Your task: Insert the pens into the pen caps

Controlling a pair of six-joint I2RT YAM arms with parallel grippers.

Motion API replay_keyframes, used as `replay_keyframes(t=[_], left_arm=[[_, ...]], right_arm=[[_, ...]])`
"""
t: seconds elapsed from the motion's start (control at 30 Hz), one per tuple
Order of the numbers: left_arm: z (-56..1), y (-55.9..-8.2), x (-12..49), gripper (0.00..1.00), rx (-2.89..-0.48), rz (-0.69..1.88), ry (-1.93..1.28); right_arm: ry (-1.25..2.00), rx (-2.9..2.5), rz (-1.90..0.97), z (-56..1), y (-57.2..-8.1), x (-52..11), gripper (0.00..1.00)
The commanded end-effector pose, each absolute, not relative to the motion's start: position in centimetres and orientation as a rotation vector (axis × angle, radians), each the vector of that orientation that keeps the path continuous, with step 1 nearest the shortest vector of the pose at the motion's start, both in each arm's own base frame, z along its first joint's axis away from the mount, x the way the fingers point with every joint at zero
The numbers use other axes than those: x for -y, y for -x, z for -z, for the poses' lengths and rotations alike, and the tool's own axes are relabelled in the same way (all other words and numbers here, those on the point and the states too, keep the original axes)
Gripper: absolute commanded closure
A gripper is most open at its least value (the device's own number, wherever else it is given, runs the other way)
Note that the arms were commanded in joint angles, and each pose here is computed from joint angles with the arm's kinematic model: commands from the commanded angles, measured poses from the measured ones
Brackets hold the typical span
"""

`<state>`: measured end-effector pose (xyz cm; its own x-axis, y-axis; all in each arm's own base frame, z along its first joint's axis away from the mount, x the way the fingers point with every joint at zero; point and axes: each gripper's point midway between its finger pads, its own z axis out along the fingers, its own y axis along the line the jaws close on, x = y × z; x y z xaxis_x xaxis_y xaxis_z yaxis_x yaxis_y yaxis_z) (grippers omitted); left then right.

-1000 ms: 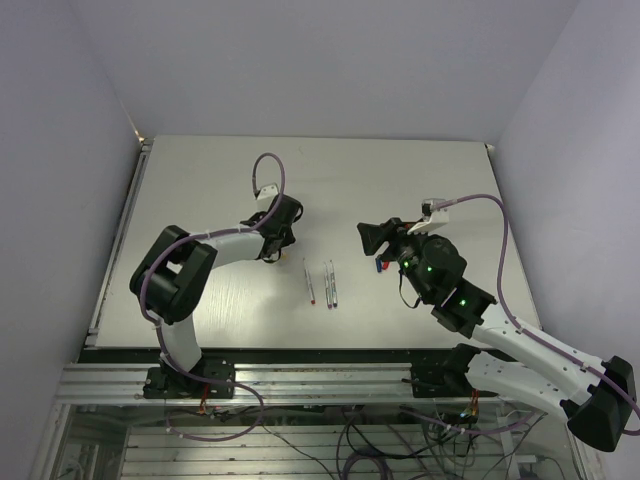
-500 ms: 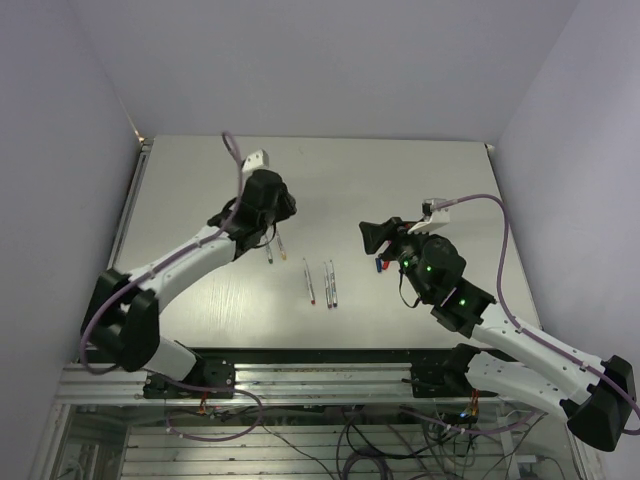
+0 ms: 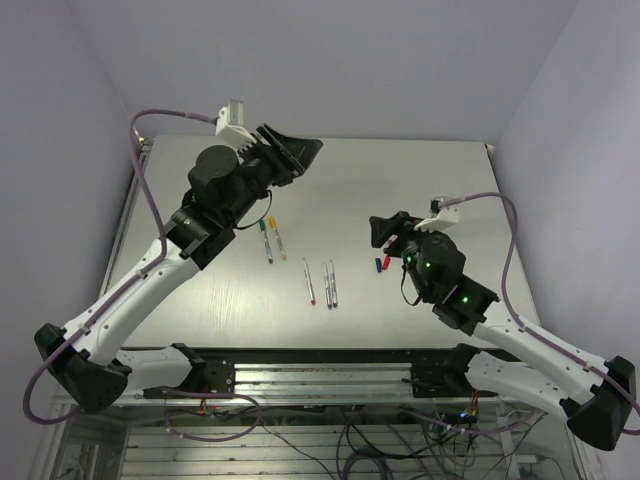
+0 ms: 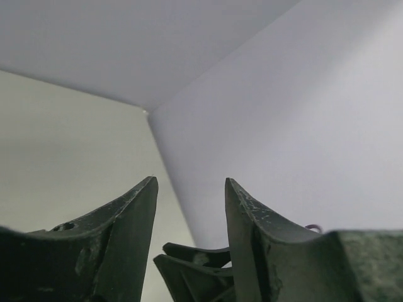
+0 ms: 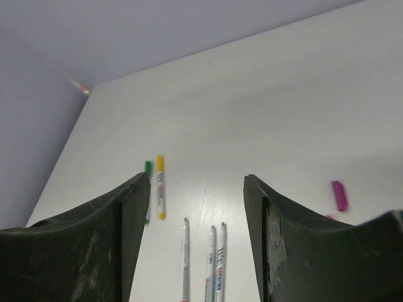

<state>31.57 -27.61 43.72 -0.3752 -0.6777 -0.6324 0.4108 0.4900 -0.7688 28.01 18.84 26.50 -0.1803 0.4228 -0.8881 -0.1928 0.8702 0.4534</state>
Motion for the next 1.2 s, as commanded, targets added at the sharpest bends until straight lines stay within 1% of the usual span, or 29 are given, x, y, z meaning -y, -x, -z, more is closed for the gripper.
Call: replay_keyframes(t=[0.0,0.17,0.3,1.17], left_arm=[[-47.0,-29.7,26.7,0.4,-1.557,1.243,0.269],[-49.6,-28.0,25.2,0.37,-1.484,1.282,0.281],[-50.5,-27.4,24.6,0.36,-1.47,1.269,0.266],[-50.4,-26.9,25.8,0.35,-1.481,1.323,0.202]], right_arm=[[-0.398,-1.641,-0.379,-27.5,-27.8,-13.8,0.39],[-0.528,-1.606,-0.273,-27.0,-26.2,-9.4,0.39],[-0.584,-1.586,-0.257,-26.8,-25.5,-7.9,0.39],[-0.528,-1.66,-0.289,-25.1,-26.5,-10.4,0.39]])
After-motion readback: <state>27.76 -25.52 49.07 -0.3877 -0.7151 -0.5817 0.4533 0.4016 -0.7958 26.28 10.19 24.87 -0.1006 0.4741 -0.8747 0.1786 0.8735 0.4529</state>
